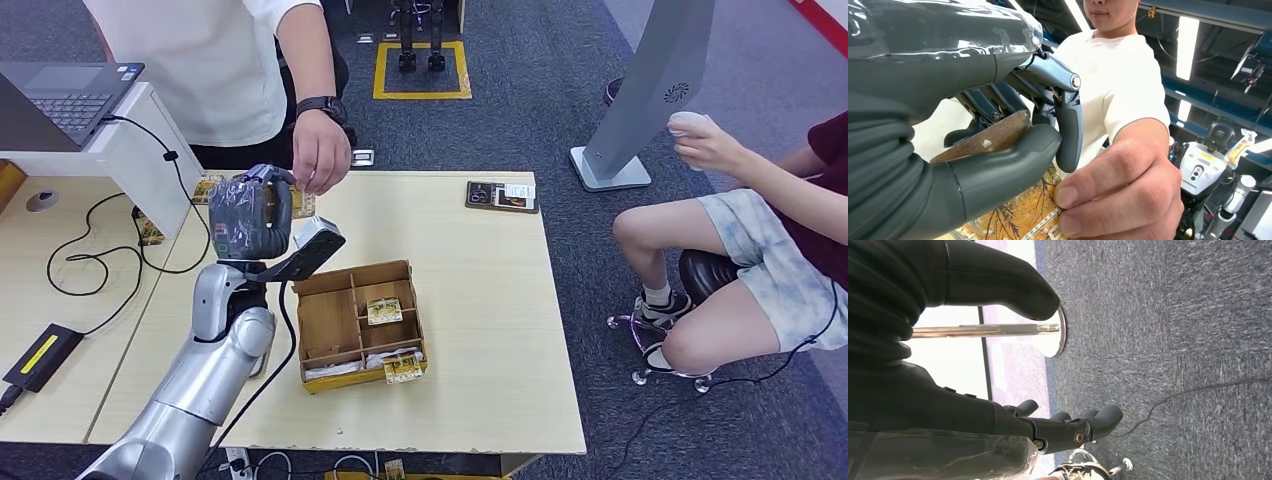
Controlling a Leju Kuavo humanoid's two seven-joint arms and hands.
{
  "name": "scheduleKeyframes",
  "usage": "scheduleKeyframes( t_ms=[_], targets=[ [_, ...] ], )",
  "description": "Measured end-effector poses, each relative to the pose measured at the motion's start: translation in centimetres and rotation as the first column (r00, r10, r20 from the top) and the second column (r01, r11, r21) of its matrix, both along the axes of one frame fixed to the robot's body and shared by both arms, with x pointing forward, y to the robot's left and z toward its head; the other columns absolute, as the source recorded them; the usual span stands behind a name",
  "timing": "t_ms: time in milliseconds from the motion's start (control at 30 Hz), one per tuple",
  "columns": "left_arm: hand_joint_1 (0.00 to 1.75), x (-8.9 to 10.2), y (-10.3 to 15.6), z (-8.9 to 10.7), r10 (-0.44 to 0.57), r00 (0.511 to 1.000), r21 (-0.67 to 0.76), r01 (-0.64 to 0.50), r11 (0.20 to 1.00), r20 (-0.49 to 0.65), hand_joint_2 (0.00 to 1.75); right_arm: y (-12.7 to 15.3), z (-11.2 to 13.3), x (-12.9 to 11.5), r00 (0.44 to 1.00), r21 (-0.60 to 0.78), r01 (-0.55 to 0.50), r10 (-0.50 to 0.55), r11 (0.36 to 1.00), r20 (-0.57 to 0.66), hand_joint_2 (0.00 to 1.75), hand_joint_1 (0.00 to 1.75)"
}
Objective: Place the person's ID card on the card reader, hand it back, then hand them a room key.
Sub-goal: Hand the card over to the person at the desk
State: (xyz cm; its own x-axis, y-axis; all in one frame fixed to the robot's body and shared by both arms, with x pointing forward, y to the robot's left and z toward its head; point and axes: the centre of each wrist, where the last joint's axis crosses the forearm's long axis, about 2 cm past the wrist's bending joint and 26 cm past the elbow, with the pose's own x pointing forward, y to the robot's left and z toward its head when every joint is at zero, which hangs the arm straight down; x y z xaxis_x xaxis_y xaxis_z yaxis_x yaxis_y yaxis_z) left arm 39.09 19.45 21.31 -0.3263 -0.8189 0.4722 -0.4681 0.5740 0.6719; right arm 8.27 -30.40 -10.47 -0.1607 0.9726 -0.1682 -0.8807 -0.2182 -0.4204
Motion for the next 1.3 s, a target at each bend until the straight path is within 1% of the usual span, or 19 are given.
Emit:
scheduleKeyframes(
  t_ms=[67, 100, 500, 833, 1133, 1300],
  targets=[
    [0.37, 0.0, 0.0, 0.0, 0.001, 1.0, -0.005, -0.001, 1.0, -0.002, 1.75, 0.0, 0.0, 0.0, 1.0, -0.003, -0.004, 0.004, 1.0, 0.003, 1.75, 0.0],
    [0.0, 0.0, 0.0, 0.0, 0.001, 1.0, -0.01, -0.001, 1.0, -0.004, 1.75, 0.0, 0.0, 0.0, 1.0, -0.004, -0.005, 0.005, 1.0, 0.004, 1.75, 0.0],
    [0.0, 0.0, 0.1, -0.1, -0.003, 1.0, -0.08, 0.005, 0.997, 0.023, 1.75, 0.1, 0.0, 0.0, 1.0, -0.007, -0.009, 0.009, 1.0, 0.012, 1.75, 0.0],
    [0.0, -0.9, 0.4, -0.5, -0.023, 0.998, -0.148, 0.031, 0.988, 0.057, 1.75, 0.2, 0.0, 0.0, 1.0, -0.002, -0.021, 0.021, 1.0, 0.021, 1.75, 0.0],
    [0.0, -2.7, 0.7, -1.3, -0.062, 0.994, -0.225, 0.08, 0.971, 0.086, 1.75, 0.2, 0.0, 0.1, 1.0, 0.002, -0.012, 0.012, 1.0, 0.021, 1.75, 0.0],
    [0.0, -3.3, 0.9, -1.4, -0.066, 0.993, -0.242, 0.088, 0.966, 0.098, 1.75, 0.2, 0.1, 0.3, 1.0, 0.003, -0.015, 0.015, 1.0, 0.018, 1.75, 0.0]
  ],
)
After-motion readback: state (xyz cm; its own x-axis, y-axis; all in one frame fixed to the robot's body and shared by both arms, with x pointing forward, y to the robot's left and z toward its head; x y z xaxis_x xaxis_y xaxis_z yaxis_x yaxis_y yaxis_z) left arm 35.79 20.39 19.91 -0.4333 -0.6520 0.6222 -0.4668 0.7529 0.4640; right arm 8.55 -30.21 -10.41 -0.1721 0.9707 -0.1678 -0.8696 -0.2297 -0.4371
